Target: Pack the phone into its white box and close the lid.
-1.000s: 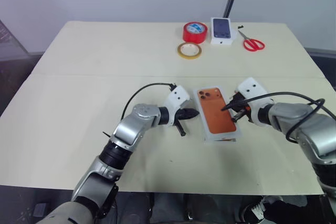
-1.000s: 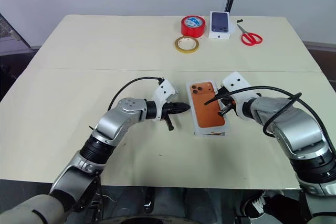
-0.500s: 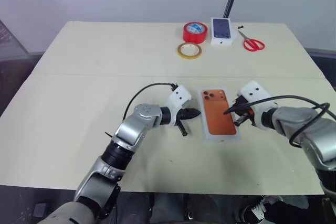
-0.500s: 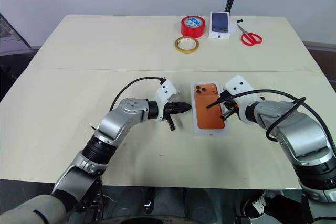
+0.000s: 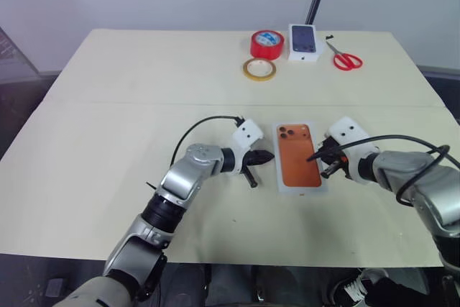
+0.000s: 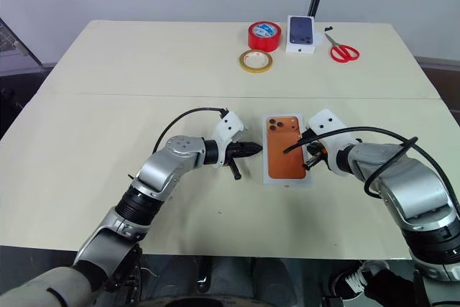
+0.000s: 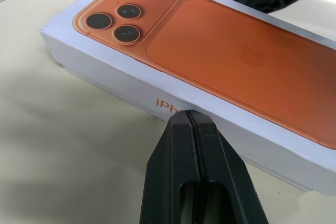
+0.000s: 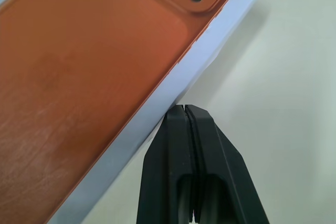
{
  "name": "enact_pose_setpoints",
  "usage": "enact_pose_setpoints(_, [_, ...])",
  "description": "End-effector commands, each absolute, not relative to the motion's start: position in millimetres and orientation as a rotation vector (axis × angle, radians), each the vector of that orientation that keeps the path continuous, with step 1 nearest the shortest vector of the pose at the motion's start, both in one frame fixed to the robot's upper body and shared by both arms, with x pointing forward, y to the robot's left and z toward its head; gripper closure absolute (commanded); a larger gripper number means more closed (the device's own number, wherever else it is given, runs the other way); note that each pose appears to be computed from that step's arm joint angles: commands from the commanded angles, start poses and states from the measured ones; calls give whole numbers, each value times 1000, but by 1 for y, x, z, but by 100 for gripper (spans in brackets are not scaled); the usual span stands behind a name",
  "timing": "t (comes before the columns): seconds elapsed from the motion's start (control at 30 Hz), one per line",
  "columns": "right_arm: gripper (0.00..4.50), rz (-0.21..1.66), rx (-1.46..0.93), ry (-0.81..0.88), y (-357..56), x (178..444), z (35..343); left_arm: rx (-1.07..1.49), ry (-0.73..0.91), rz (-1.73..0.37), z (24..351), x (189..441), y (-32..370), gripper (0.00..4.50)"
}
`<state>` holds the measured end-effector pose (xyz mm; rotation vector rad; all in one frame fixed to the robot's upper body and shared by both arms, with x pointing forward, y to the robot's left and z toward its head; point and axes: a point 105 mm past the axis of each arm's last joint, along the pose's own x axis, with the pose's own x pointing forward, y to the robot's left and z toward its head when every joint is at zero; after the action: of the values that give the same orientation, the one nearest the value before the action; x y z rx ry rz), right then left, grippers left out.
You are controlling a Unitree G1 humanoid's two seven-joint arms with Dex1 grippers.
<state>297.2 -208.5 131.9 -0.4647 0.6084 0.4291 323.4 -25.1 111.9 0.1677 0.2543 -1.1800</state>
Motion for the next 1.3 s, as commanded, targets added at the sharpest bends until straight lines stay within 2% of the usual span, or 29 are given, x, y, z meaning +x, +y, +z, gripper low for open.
enact_pose_setpoints(0.03, [447,499,-473,570,-194,294,136,177,139,-1246,138,317,-46,450])
enact_pose_setpoints(0.3, [447,489,-472,574,-196,293,135,164,116,-1257,145,315,-50,450])
enact_pose_setpoints(0.53, [447,478,-479,571,-199,293,137,175,139,-1242,138,317,-45,450])
enact_pose_setpoints(0.73, [447,447,-528,556,-213,294,147,169,171,-1192,128,323,-35,450])
enact_pose_setpoints(0.9, [447,457,-597,495,-226,294,171,160,180,-1154,126,329,-23,450])
enact_pose_setpoints(1.1, [447,567,-604,445,-215,284,186,132,136,-1097,143,343,-14,450])
enact_pose_setpoints(1.3, [447,701,-572,463,-190,267,170,92,50,-1156,176,346,-40,450])
